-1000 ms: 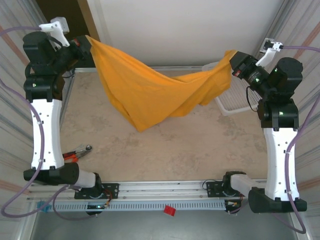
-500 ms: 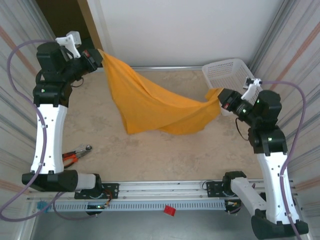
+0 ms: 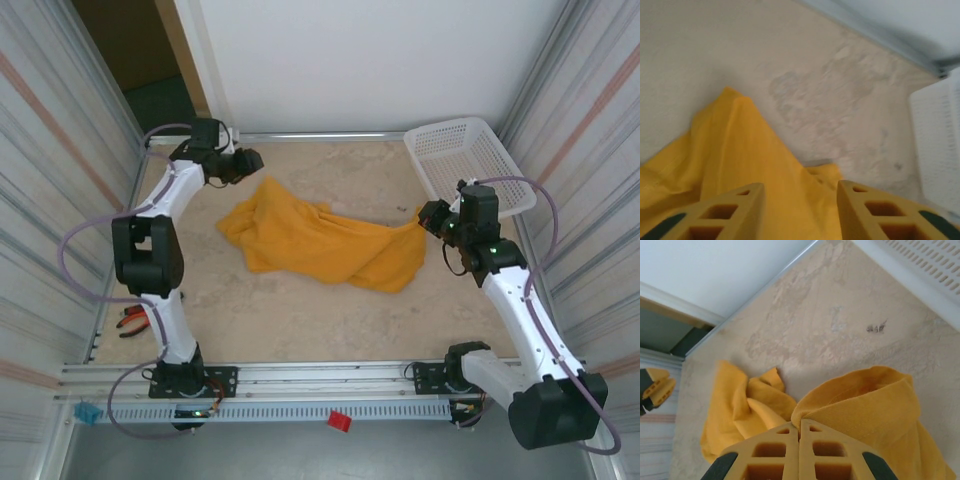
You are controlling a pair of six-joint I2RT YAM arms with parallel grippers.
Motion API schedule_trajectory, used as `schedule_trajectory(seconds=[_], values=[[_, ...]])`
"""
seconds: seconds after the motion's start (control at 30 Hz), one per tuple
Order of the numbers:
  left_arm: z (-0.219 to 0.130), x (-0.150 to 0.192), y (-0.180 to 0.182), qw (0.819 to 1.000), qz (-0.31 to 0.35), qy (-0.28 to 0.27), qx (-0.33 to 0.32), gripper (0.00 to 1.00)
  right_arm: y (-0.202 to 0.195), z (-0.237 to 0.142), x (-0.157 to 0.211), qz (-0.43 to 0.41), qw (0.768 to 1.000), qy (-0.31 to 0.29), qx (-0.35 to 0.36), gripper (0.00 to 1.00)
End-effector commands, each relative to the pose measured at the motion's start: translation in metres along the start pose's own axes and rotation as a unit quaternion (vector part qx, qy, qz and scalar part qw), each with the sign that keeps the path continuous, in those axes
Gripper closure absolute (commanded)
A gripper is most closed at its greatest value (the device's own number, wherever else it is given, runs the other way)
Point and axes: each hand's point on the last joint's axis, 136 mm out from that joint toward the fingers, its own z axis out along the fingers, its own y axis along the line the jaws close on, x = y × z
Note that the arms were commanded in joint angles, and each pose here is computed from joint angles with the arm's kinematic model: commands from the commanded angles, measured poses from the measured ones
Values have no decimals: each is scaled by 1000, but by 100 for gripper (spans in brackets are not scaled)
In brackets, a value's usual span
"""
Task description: Fold the inside-out t-shirt
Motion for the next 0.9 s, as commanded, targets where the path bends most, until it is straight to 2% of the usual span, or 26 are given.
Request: schedule_trajectory(seconds=[0.0,0.07,0.23,0.37,0.53,0.87], values=[[-53,-25,-33,995,62,-71,13,53,6,1,-16,-27,999,-28,0,100],[-63,-2,-25,996,56,-63,5,50,8,1,-15,-32,999,-24,-4,100],[-73,82,6,998,40,-34,-29,45,10,1,-10,-40,999,-14,-12,100],[-68,125,35,998,15,-18,-63,41,13,0,-11,-43,999,-14,-17,100],[-46,141,55,996,11,11,-88,40,17,-1,-15,-43,999,-17,-21,100],[-21,138,64,995,9,25,-98,41,22,-7,-19,-43,998,-25,-26,100]])
